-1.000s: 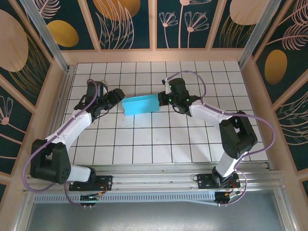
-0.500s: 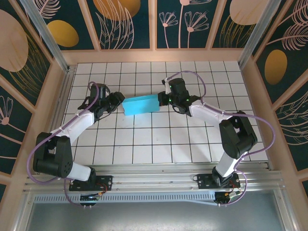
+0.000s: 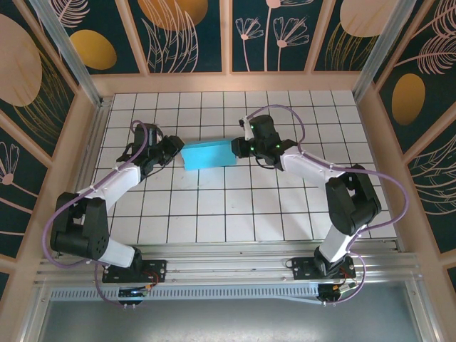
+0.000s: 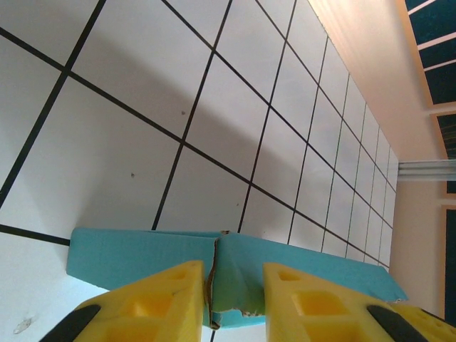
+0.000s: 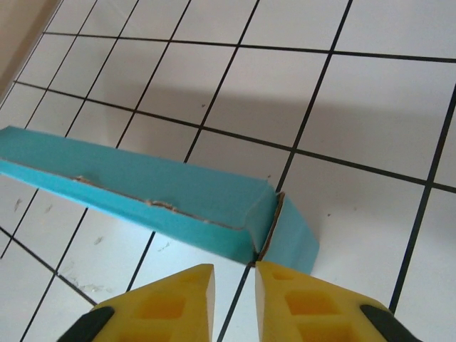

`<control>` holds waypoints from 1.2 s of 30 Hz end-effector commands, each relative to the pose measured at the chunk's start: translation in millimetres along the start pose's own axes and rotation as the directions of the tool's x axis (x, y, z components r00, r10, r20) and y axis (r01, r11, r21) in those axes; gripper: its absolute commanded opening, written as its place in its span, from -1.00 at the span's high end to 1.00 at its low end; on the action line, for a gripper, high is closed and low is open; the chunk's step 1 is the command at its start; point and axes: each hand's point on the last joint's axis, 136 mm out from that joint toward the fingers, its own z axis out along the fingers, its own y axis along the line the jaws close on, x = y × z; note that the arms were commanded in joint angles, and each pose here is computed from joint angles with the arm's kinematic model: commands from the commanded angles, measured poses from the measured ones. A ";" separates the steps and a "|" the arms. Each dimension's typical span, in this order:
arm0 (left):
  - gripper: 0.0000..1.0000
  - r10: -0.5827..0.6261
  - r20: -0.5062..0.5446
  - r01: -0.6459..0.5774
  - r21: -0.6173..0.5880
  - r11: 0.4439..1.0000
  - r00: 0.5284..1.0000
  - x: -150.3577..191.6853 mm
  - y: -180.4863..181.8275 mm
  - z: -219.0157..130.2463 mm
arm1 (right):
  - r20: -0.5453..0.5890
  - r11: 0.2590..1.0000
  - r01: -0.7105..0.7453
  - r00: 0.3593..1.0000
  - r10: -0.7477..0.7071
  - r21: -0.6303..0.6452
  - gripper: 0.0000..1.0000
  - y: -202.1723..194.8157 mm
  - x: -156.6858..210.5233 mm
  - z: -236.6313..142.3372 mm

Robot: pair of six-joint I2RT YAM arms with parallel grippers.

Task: Fold the paper box

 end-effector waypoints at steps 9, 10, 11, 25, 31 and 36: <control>0.50 -0.015 -0.042 0.011 -0.106 0.994 0.999 13.4 32.2 4.6 | 0.126 0.967 -0.159 0.974 0.187 -0.200 0.00 11.4 -56.1 -52.2; 0.50 -0.015 -0.042 0.010 -0.107 0.994 0.999 13.8 32.4 4.5 | 0.110 0.960 -0.188 0.971 0.214 -0.208 -0.06 9.5 -55.1 -49.0; 0.50 -0.013 -0.042 0.009 -0.106 0.994 0.999 13.6 32.0 4.3 | 0.094 0.954 -0.212 0.967 0.236 -0.213 -0.08 8.1 -55.2 -46.1; 0.50 -0.004 -0.048 -0.001 -0.107 0.994 0.999 15.4 33.9 4.5 | -0.120 0.902 -0.369 0.929 0.350 -0.225 0.14 -0.4 -20.9 19.0; 0.51 -0.002 -0.057 -0.004 -0.114 0.993 0.998 19.3 38.8 4.7 | -0.165 0.898 -0.404 0.911 0.377 -0.176 0.48 -13.5 11.5 30.7; 0.65 -0.013 -0.072 0.002 -0.151 0.989 0.997 30.9 58.5 4.5 | -0.178 0.911 -0.407 0.903 0.390 -0.069 0.62 -37.7 43.3 36.0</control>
